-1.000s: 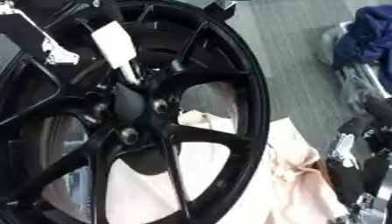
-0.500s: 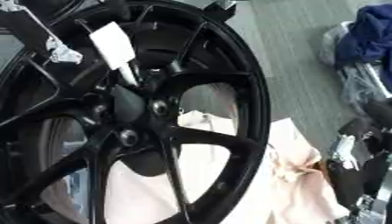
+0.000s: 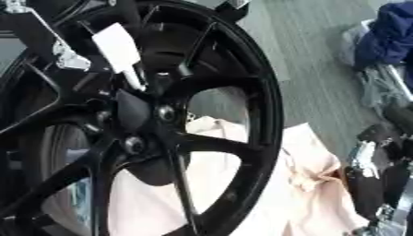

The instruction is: Pull the pin out of the wheel hub.

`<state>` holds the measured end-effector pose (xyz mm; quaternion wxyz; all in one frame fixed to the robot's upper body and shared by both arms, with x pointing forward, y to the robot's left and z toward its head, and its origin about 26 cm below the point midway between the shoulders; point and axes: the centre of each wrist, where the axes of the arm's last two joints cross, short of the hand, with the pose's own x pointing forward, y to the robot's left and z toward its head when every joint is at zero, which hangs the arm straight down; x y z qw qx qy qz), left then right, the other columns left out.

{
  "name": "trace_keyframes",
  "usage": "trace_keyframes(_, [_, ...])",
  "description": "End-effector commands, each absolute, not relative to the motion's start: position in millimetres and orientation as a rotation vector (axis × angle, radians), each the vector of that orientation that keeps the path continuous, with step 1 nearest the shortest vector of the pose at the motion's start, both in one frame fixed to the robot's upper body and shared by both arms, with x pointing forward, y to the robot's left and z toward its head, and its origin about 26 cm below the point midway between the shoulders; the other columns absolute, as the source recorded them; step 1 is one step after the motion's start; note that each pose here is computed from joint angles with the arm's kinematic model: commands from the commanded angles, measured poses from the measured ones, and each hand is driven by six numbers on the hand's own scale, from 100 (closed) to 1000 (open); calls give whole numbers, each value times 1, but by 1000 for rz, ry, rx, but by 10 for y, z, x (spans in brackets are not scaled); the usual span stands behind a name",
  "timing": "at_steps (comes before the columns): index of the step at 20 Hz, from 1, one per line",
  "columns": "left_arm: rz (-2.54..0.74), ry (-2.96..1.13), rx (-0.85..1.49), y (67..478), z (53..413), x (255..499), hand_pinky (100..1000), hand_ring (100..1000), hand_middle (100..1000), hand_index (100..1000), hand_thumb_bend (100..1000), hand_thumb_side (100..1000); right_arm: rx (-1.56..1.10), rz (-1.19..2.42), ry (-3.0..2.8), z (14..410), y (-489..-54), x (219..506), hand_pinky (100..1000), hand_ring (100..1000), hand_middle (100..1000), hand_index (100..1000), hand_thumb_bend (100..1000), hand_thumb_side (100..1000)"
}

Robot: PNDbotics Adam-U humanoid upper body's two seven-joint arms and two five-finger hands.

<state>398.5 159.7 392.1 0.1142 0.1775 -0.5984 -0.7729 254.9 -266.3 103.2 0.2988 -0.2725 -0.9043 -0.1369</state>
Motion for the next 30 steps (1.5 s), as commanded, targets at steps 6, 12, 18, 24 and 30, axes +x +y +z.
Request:
trace_keyframes(6, [-2452,-1656,507,1598,3972,3961,855,834,705,806,217,106,-700,-416,-2431,1097,-2672,2559,494,798,752,758,100,508])
trace_keyframes(12, [-2432,-1655,489,1586,3961,3964,808,736,542,714,112,100,-690,-433,-2432,1110,-2678,2568,493,797,751,756,100,515])
trace_keyframes(18, [-2388,-1704,436,1569,4025,3920,766,603,391,556,100,121,-687,-442,-2429,1112,-2680,2569,493,796,750,755,100,519])
trace_keyframes(24, [-2338,-1740,413,1591,4100,3881,706,516,271,426,100,177,-684,-450,-2425,1108,-2680,2568,493,796,750,756,100,523])
trace_keyframes(30, [-2294,-1779,369,1608,4177,3842,680,489,229,354,100,201,-687,-454,-2422,1105,-2690,2564,495,797,751,756,100,527])
